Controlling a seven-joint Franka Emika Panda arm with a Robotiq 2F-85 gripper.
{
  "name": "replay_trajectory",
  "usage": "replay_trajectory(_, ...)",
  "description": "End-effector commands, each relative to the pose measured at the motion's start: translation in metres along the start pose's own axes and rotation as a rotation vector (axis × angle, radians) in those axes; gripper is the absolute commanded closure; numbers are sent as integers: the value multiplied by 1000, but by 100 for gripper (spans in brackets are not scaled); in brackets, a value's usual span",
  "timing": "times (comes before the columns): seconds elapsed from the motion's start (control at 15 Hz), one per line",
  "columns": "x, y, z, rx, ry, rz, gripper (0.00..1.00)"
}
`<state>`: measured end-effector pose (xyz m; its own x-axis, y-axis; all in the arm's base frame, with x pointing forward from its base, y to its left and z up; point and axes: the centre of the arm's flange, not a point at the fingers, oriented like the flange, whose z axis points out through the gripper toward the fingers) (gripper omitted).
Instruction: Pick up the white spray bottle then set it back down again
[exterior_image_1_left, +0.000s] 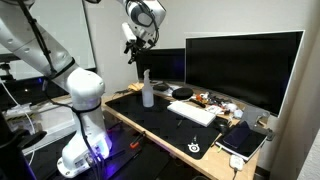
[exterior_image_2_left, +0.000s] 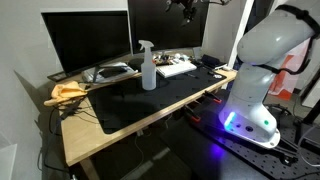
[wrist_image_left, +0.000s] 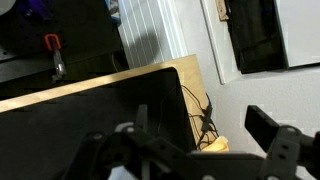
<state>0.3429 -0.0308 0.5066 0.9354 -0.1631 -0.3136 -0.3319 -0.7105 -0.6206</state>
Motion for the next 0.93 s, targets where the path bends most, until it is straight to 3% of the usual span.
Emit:
replay_trajectory(0.0,34,-1,-15,63,-57,77,0)
replay_trajectory(0.27,61,10,-31,123,-103,131,0)
replay_trajectory(0.6,71,42,-61,202,-146,197,0)
replay_trajectory(0.87,81,72,-70,244,-125,253,0)
